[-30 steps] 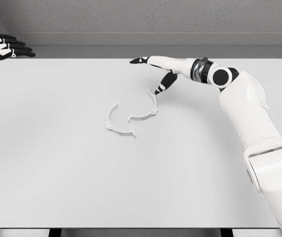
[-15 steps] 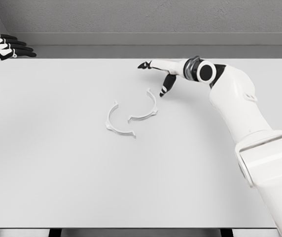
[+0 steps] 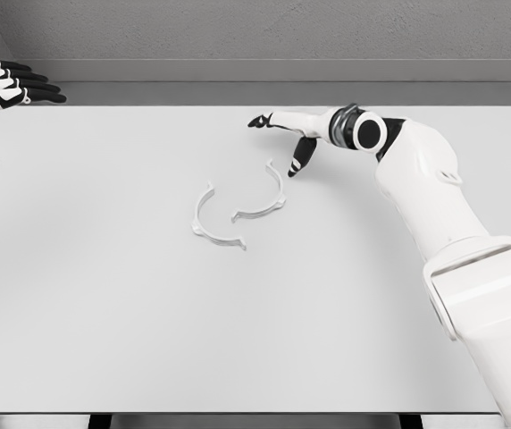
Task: Assemble PVC drainage pipe clamps
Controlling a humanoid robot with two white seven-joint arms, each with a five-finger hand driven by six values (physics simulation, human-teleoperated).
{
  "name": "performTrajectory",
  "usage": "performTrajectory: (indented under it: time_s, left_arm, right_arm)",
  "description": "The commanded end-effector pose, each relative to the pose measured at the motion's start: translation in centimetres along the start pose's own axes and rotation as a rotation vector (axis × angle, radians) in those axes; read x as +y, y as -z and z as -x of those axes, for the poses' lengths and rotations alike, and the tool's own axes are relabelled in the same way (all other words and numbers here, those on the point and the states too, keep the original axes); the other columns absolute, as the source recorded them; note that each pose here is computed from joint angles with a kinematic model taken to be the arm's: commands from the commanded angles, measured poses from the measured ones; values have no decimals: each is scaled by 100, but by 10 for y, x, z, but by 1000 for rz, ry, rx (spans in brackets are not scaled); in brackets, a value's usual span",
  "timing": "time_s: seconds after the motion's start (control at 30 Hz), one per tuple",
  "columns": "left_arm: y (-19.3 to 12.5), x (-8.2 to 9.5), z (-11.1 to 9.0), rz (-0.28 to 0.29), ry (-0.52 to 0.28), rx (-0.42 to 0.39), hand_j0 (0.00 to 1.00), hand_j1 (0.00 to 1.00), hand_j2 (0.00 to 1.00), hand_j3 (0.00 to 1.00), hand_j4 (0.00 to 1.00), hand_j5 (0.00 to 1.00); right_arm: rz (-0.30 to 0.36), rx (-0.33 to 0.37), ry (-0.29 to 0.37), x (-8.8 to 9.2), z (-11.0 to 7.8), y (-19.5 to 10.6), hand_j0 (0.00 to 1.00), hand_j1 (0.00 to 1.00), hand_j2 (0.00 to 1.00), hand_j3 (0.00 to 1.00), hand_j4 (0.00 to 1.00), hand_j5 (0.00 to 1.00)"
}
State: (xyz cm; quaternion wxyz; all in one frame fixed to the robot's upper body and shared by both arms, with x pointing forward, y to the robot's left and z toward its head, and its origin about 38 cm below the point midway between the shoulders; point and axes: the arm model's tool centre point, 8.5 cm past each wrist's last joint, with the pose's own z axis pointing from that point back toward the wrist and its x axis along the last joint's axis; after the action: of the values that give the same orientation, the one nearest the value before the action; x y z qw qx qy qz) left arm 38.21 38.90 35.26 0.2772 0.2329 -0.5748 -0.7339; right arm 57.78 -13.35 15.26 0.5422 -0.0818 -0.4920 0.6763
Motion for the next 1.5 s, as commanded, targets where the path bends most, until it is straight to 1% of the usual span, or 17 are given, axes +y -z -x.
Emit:
performTrajectory:
  time_s: [0.0,0.07,0.3,0.47,0.77,0.97,1.03,1.07,1.1,1.17,1.23,1.3,1.47]
  left_arm:
    - [-1,1,0,-1,-3,2,100,100,100,100,100,100]
    - [1,5,-7,-2,18,-17,100,100,100,100,100,100]
    - [0,6,-7,-3,19,-17,100,100,100,100,100,100]
    - [0,6,-7,-3,18,-15,100,100,100,100,100,100]
    - [1,6,-7,-4,17,-16,100,100,100,100,100,100]
    - [1,6,-7,-4,17,-16,100,100,100,100,100,100]
    - [1,6,-7,-6,17,-17,100,100,100,100,100,100]
    - [0,6,-7,-5,18,-16,100,100,100,100,100,100]
    - [2,5,-7,-8,14,-20,100,100,100,100,100,100]
    - [1,6,-7,-9,15,-19,100,100,100,100,100,100]
    - [2,5,-7,-8,14,-20,100,100,100,100,100,100]
    - [2,5,-7,-8,14,-20,100,100,100,100,100,100]
    - [1,6,-8,-9,15,-20,100,100,100,100,100,100]
  right_arm:
    - [-1,-1,3,0,0,0,100,100,100,100,100,100]
    - [0,-3,1,0,-1,0,100,100,100,100,100,100]
    - [-6,-5,-15,1,-3,1,100,100,100,100,100,100]
    - [0,-10,-22,-3,-5,1,100,100,100,100,100,100]
    - [-17,-4,-41,1,-6,3,100,100,100,100,100,100]
    - [-18,-6,-48,0,-7,3,100,100,100,100,100,100]
    - [-26,-6,-64,1,-9,4,100,100,100,100,100,100]
    - [-26,-30,-104,-1,-18,5,100,100,100,100,100,100]
    - [-36,-67,-167,-1,-30,7,100,100,100,100,100,100]
    - [-49,-125,-245,1,-46,9,100,100,100,100,100,100]
    - [-84,-198,-365,10,-69,14,100,100,100,100,100,100]
    - [-92,-216,-390,12,-74,14,100,100,100,100,100,100]
    - [-88,-221,-394,11,-76,14,100,100,100,100,100,100]
